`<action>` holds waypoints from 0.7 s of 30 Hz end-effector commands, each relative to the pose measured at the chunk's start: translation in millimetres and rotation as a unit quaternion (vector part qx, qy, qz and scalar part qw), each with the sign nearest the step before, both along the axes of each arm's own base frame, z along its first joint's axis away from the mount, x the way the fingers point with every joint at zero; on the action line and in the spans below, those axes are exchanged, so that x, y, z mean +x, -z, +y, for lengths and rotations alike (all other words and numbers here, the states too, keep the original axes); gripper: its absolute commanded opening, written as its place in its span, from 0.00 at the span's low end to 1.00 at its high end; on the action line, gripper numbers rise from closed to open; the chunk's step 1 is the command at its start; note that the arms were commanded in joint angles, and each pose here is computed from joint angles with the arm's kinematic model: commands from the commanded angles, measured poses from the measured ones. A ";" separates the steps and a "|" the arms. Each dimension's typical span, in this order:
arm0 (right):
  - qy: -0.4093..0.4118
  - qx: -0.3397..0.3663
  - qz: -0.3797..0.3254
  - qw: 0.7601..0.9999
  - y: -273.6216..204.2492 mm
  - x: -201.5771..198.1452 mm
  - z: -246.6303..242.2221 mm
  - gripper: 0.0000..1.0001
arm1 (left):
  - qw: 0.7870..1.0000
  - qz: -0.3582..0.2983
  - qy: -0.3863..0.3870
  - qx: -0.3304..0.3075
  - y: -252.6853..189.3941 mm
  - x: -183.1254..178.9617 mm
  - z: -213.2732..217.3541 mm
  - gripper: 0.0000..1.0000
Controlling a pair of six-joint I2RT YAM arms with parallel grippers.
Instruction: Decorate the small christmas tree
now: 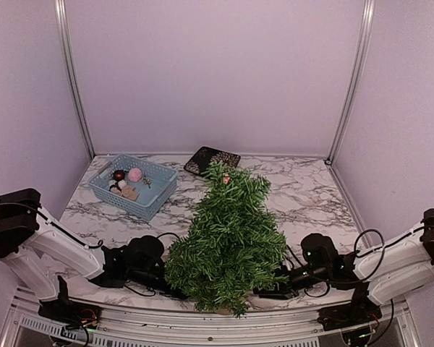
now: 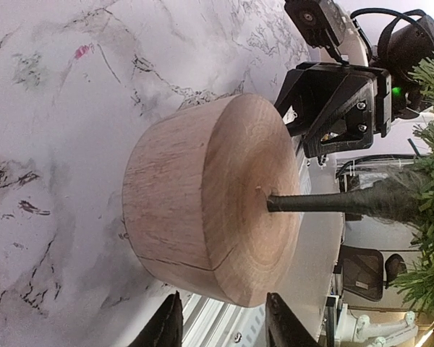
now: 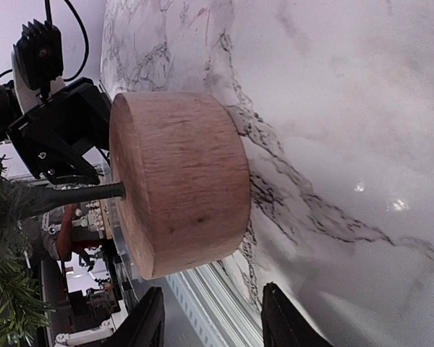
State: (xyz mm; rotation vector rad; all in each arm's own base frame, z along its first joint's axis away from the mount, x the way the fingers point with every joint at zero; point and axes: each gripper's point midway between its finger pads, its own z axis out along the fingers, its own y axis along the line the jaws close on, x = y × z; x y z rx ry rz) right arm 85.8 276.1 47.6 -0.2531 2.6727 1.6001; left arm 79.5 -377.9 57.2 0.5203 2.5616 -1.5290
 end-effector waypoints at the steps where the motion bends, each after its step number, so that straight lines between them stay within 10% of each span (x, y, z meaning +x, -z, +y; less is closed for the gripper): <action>1: -0.012 0.038 -0.022 0.999 -20.8 7.2 21.8 0.43 | 1.000 0.000 0.006 -0.022 -8.1 -0.4 -10.6 0.37; 21: -0.022 0.049 -0.009 0.999 -18.2 14.9 41.5 0.30 | 0.999 0.004 -0.009 -0.034 0.7 8.6 -21.5 0.28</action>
